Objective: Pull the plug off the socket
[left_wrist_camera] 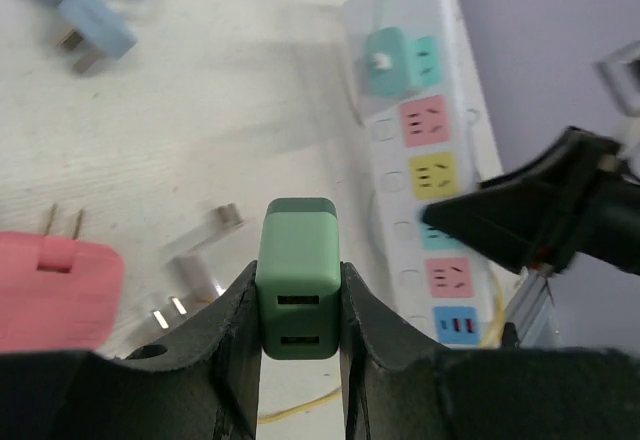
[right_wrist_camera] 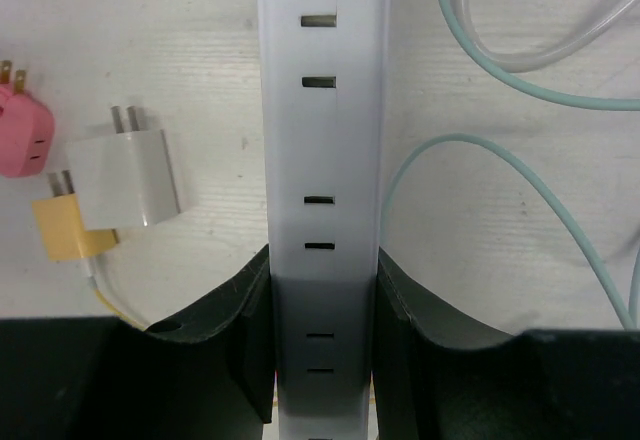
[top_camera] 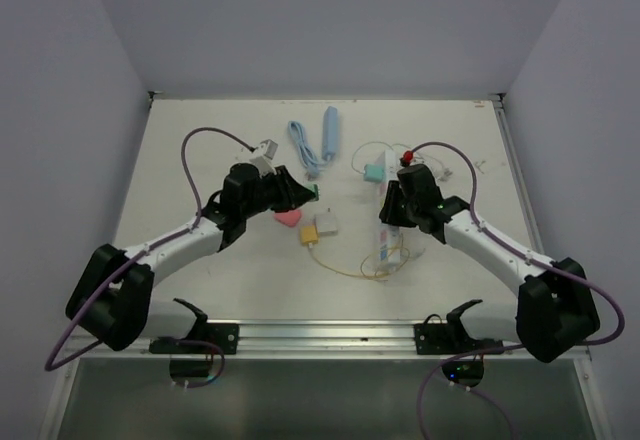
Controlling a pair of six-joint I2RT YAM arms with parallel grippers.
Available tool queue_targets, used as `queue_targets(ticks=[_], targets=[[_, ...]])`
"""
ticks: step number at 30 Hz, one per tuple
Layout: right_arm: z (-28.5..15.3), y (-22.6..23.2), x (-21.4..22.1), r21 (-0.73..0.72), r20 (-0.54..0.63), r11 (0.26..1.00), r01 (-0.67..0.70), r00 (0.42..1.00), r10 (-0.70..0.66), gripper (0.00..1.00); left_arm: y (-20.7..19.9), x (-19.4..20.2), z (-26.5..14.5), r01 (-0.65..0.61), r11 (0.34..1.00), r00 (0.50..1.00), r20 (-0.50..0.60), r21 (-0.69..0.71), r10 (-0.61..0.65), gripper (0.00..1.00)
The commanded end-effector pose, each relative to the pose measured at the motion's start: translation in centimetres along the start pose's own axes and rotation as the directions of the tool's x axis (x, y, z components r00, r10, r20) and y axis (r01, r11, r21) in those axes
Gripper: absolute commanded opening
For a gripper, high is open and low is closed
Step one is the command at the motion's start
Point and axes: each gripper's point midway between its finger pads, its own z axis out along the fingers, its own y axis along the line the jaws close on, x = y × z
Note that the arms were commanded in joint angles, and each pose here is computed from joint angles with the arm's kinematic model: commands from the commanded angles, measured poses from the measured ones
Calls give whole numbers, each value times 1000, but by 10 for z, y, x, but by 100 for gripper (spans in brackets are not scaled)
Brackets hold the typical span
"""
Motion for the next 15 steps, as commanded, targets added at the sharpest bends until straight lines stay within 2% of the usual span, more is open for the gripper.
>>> queue_targets(ticks=[1, 2, 8, 9, 10, 12, 13, 15], targets=[[-20, 41, -37, -196, 138, 978, 72, 989, -46, 0, 43, 21, 12, 64, 994, 995, -71, -84, -70, 0], [-22, 46, -33, -230, 129, 970, 83, 990, -54, 0, 57, 27, 18, 93, 989, 991, -89, -112, -103, 1], [-29, 57, -30, -301, 142, 945, 126, 986, -86, 0, 78, 34, 43, 138, 981, 980, -128, -135, -155, 9], [-31, 59, -30, -314, 142, 941, 128, 986, -87, 0, 78, 32, 45, 142, 980, 979, -125, -136, -160, 14], [-32, 61, -31, -324, 151, 937, 131, 985, -85, 0, 79, 31, 45, 147, 979, 979, -122, -137, -164, 26], [-32, 62, -27, -341, 147, 931, 132, 985, -86, 0, 81, 31, 44, 150, 978, 978, -123, -143, -168, 38], [-33, 65, -27, -352, 149, 927, 130, 985, -82, 0, 81, 30, 43, 148, 978, 979, -119, -147, -166, 47], [-31, 66, -25, -361, 141, 923, 130, 986, -84, 0, 77, 27, 39, 145, 979, 980, -115, -142, -162, 57]])
